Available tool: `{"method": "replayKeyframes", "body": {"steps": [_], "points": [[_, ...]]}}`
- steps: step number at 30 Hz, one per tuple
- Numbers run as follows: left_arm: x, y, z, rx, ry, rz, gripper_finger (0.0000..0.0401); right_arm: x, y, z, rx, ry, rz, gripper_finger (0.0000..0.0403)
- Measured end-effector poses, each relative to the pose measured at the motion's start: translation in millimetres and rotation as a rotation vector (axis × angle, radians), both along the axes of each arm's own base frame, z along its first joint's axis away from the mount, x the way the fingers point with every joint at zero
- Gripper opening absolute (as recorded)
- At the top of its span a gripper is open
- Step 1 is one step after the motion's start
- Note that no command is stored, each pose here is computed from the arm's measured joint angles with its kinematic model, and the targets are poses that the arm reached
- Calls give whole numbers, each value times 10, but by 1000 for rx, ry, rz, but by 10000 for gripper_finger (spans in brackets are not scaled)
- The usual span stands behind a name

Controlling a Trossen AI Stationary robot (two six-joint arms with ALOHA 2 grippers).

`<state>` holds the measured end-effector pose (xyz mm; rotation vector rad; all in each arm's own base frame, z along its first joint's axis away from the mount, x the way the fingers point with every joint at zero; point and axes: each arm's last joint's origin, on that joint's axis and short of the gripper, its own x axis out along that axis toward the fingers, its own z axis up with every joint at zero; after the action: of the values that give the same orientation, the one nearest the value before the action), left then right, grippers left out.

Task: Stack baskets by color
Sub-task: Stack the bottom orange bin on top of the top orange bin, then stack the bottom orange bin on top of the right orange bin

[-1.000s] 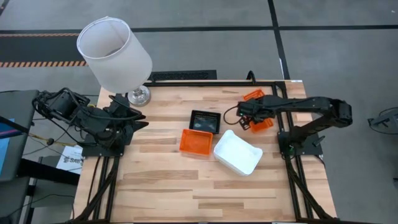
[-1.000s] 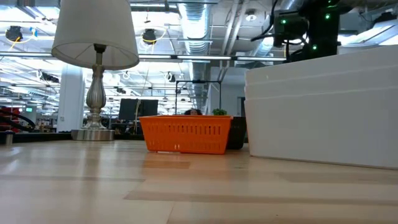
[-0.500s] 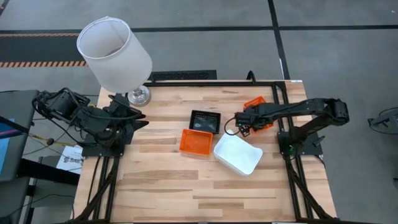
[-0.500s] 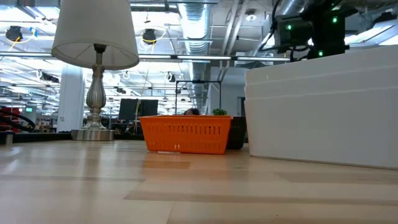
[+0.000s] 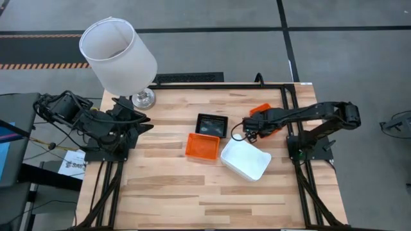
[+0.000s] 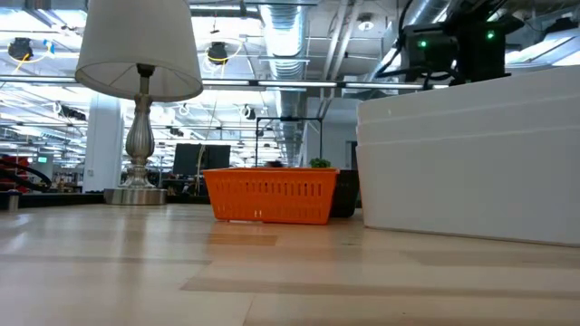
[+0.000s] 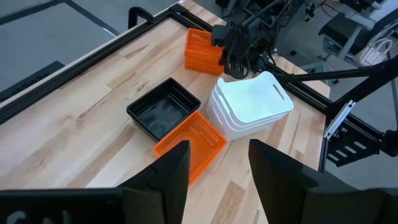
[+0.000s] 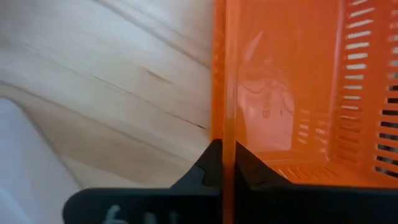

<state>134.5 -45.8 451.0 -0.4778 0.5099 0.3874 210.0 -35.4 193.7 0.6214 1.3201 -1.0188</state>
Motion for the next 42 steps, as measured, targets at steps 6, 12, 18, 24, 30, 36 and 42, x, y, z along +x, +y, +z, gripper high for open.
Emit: {"method": "replayKeyframes", "body": {"steps": [6, 12, 18, 24, 30, 36, 42], "points": [[0, 0, 0, 0, 1, 0, 152, 78, -2, -1, 26, -68, 67, 20], [0, 0, 0, 3, 1, -2, 152, 153, -3, 5, 42, -134, 139, 32], [0, 0, 0, 10, 4, -7, 152, 154, -6, 5, 41, -128, 169, 74], [0, 0, -1, 10, 4, -8, 152, 145, -120, 107, 43, -145, 169, 139], [-1, -1, -1, 8, 5, -10, 152, 229, -211, 622, -13, -306, 168, 187], [0, -1, -1, 7, 4, -9, 152, 611, 17, 1047, -53, -663, 362, 193], [0, 0, -1, 10, 3, -5, 152, 1255, 584, 1011, -73, -930, 678, 184]]}}
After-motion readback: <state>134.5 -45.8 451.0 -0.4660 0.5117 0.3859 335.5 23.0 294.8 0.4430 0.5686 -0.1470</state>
